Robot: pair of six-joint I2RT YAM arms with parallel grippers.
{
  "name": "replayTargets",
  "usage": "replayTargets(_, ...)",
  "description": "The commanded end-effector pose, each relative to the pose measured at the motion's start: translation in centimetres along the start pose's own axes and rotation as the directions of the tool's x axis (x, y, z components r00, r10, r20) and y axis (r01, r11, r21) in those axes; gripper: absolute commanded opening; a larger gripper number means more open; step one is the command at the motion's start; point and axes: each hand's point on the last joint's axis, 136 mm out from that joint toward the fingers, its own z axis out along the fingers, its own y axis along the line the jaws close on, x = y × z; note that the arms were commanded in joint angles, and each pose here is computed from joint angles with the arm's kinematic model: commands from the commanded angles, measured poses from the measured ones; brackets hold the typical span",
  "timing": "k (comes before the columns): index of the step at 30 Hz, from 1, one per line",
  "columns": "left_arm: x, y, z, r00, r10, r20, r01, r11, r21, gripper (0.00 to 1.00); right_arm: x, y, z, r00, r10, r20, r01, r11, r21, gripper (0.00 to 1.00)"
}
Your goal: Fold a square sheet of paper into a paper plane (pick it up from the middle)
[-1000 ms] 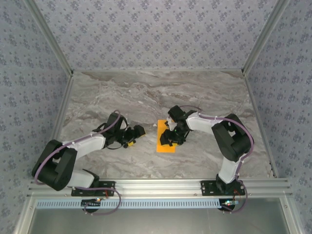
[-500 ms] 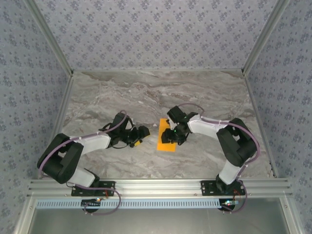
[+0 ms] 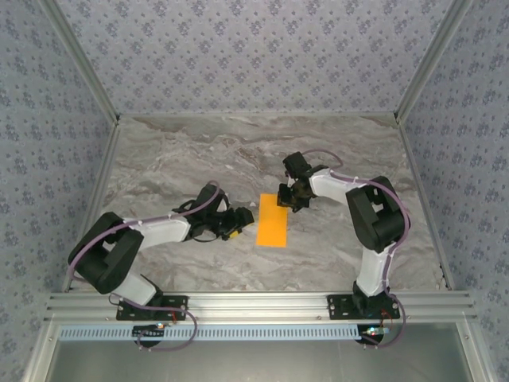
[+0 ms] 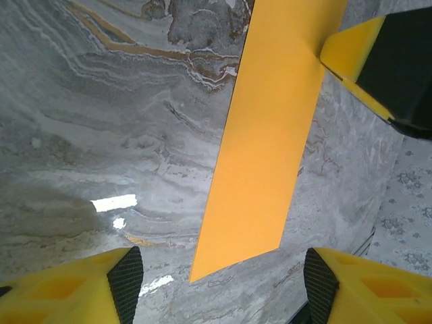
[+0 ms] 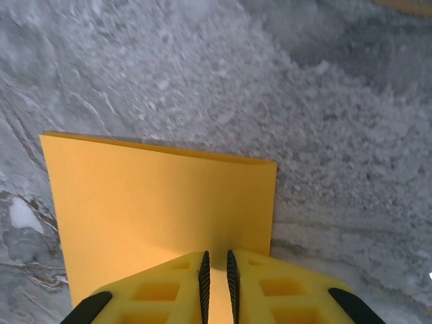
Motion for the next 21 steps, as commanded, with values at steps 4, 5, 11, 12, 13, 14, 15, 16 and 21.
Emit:
replayTargets(4, 0.1, -1.4, 0.9, 1.0, -0.001, -0.013, 0.001, 1.0, 0.011, 0.63, 0.4, -2.5, 1.4, 0.997, 0.066, -0.027, -0.065, 0.996, 0.06, 0.19)
replayTargets(5, 0.2, -1.3, 1.0, 1.0, -0.003, -0.018, 0.003, 1.0, 0.004, 0.62, 0.6, -3.0, 1.6, 0.996, 0.086, -0.032, -0.084, 0.995, 0.061, 0.19)
replayTargets(11, 1.7, -1.3, 1.9, 0.999, -0.008, -0.054, 0.005, 0.999, -0.045, 0.56, 1.8, -5.4, 2.5, 0.976, 0.209, -0.067, -0.206, 0.977, 0.054, 0.19)
replayTargets(12, 2.0, -1.0, 2.1, 0.998, -0.01, -0.058, 0.006, 0.998, -0.066, 0.55, 1.9, -5.6, 2.5, 0.973, 0.22, -0.069, -0.216, 0.975, 0.056, 0.19)
replayTargets(13, 2.1, -1.0, 2.2, 0.998, -0.007, -0.061, 0.002, 0.997, -0.082, 0.54, 2.0, -5.8, 2.6, 0.971, 0.228, -0.07, -0.224, 0.973, 0.057, 0.19)
replayTargets(14, 2.4, -0.6, 2.4, 0.998, -0.009, -0.064, 0.002, 0.994, -0.109, 0.53, 2.1, -6.0, 2.7, 0.968, 0.238, -0.074, -0.234, 0.97, 0.061, 0.19)
replayTargets(15, 2.5, -0.4, 2.5, 0.998, -0.008, -0.064, -0.001, 0.991, -0.134, 0.53, 2.2, -6.2, 2.7, 0.965, 0.25, -0.076, -0.245, 0.967, 0.067, 0.19)
replayTargets(16, 2.6, -0.2, 2.6, 0.998, -0.007, -0.063, -0.003, 0.988, -0.152, 0.52, 2.4, -6.5, 2.8, 0.962, 0.261, -0.078, -0.255, 0.964, 0.073, 0.19)
replayTargets(21, 3.0, 0.6, 2.8, 0.999, -0.009, -0.052, -0.004, 0.973, -0.232, 0.49, 3.0, -7.6, 3.4, 0.943, 0.319, -0.095, -0.312, 0.946, 0.084, 0.19)
